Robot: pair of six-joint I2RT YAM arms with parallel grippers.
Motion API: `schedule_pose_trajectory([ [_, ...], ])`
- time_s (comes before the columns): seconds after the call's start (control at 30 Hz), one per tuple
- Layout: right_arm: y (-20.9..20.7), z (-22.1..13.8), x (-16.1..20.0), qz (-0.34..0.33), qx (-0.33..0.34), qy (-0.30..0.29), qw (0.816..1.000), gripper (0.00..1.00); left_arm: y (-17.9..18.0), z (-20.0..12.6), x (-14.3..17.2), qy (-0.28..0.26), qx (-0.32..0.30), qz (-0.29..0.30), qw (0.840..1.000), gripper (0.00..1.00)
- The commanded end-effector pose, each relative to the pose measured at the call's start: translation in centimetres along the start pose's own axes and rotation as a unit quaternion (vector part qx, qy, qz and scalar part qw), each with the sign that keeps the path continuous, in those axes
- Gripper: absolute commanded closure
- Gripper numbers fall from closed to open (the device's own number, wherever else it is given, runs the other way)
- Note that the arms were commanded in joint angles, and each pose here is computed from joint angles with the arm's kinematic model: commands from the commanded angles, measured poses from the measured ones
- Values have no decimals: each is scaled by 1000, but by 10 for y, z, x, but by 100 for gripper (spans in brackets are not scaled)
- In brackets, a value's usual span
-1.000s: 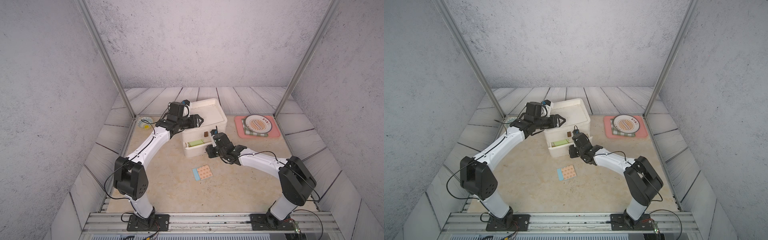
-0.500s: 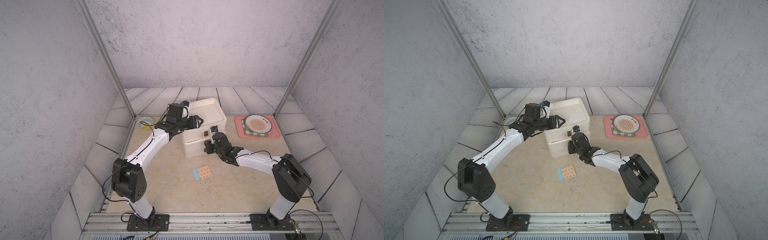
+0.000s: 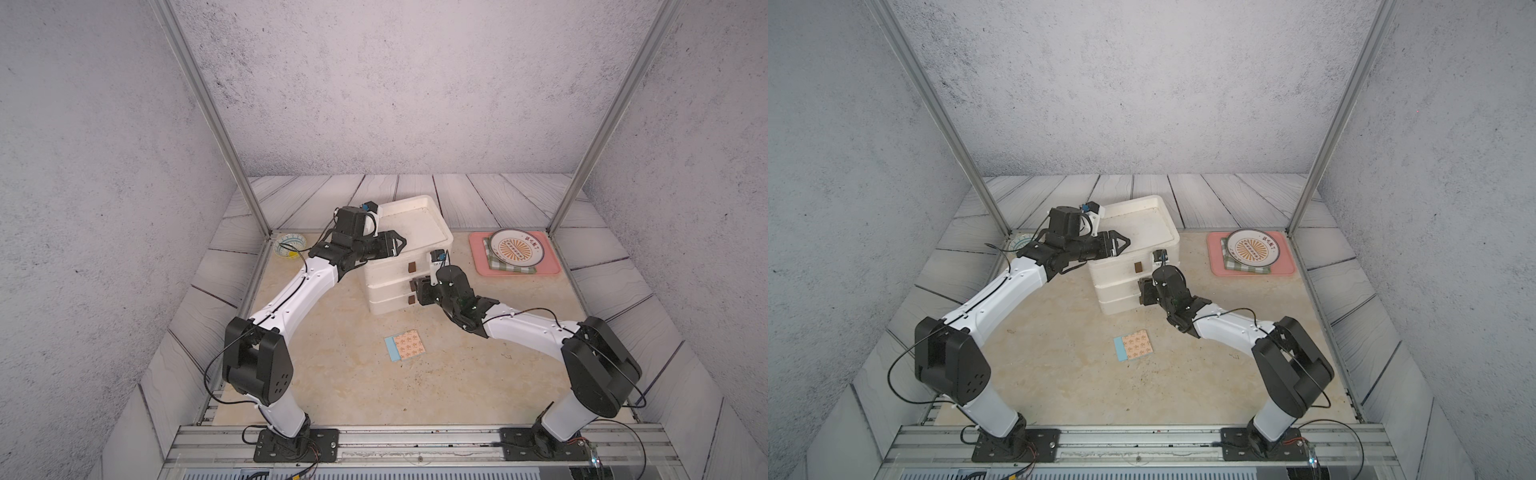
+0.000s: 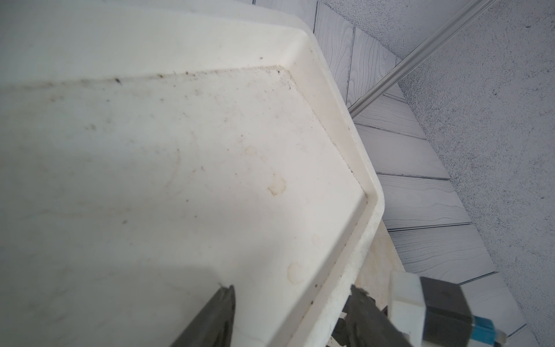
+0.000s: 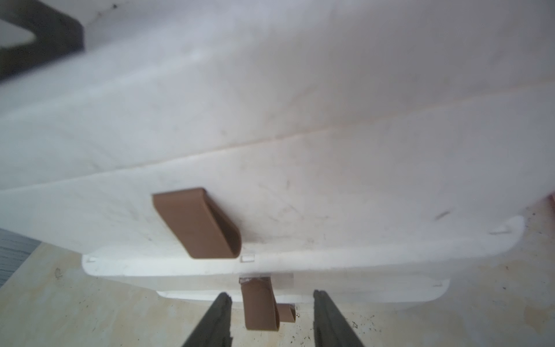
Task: Please put the sticky notes in the drawer by color
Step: Close the drawer in the storage box, then open the drawer in the storage box.
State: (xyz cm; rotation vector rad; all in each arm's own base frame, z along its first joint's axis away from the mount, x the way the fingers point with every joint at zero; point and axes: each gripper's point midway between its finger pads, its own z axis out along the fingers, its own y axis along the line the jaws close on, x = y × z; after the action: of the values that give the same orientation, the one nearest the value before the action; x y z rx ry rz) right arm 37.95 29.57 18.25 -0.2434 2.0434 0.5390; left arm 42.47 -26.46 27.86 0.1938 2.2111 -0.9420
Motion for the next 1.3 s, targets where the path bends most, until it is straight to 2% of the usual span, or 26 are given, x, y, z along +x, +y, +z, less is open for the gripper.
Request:
schedule_pose_trajectory([
  [0.0, 9, -21, -13, 6, -23, 1, 1000, 43, -5, -28, 17, 44, -20, -30, 998, 35],
  [0.13, 27, -28, -3, 4, -75, 49, 996, 35, -16, -39, -3, 31, -24, -7, 999, 34],
  [0.3, 24, -30, 10, 24, -76, 84, 993, 32, -14, -26, -14, 55, -35, 4, 998, 33],
  [0.43, 21, -30, 6, 30, -64, 83, 994, 31, -5, -8, -12, 75, -43, 3, 996, 33],
  [0.63, 29, -28, -17, 25, -82, 83, 993, 31, 5, 8, -5, 94, -48, 6, 994, 33],
  [0.73, 27, -20, -22, 18, -74, 82, 994, 35, 10, 14, 1, 105, -50, 1, 993, 33],
  [0.87, 27, -7, -15, 10, -71, 97, 993, 49, 15, 18, 10, 116, -49, -4, 992, 32],
  [0.97, 25, 1, -14, 7, -68, 91, 994, 55, 15, 18, 15, 120, -43, -6, 992, 33],
  [1.27, 21, 10, -13, -5, -54, 95, 994, 56, 14, 16, 27, 147, -31, -7, 989, 33],
])
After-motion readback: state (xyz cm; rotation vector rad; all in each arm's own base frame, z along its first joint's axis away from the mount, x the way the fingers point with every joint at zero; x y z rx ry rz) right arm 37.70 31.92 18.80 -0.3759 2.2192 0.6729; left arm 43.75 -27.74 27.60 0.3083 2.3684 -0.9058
